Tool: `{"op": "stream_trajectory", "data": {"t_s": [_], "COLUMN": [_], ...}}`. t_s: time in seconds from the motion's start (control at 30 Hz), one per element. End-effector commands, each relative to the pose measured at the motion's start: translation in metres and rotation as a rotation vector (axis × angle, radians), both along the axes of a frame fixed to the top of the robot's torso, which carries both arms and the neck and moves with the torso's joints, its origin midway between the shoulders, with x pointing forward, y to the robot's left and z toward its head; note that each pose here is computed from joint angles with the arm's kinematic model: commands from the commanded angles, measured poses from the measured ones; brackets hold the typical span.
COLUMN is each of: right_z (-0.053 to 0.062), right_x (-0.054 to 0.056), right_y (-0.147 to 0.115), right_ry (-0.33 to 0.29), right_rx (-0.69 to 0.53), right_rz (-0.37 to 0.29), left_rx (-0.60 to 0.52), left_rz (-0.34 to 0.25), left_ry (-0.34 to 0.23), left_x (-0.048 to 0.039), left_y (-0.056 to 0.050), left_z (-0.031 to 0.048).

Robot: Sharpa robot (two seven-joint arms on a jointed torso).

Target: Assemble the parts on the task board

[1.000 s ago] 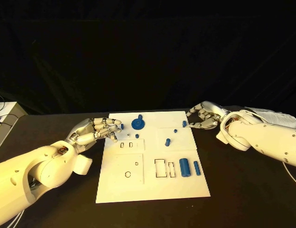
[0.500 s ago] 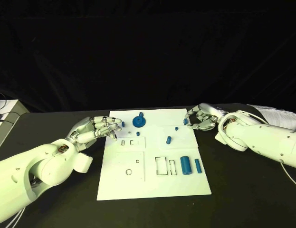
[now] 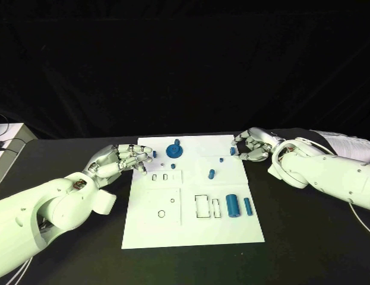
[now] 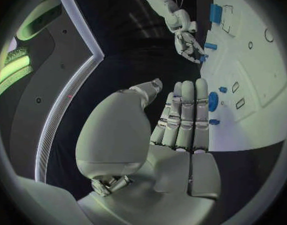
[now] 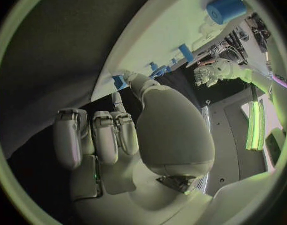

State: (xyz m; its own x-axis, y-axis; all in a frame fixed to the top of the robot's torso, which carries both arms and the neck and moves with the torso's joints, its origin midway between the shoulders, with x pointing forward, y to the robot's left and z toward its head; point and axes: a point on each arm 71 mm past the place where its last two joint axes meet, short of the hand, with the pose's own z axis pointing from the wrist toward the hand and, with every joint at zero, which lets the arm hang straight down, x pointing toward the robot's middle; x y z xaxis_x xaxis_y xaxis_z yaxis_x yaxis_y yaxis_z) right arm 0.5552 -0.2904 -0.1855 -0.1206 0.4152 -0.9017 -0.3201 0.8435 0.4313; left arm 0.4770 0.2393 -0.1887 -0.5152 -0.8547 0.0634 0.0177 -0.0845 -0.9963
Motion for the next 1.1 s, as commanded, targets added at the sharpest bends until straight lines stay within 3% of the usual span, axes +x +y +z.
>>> {"op": "stream_trajectory", "data": {"t_s": [0.03, 1.1], "right_z": [-0.0007, -0.0046], "right_x": [0.0009, 0.0065], "right_y": [0.0009, 0.0063], "right_ry": [0.0, 0.041], "right_rx": [-0.003, -0.025], "right_rz": [-0.006, -0.014], "left_rx": [-0.01, -0.004], "left_rz": [-0.018, -0.013], "left_ry": [-0.006, -0.003], "left_x": [-0.0008, -0.0009], "left_y": [-0.0018, 0.0004], "left_z": [0.0011, 0.0009]}}
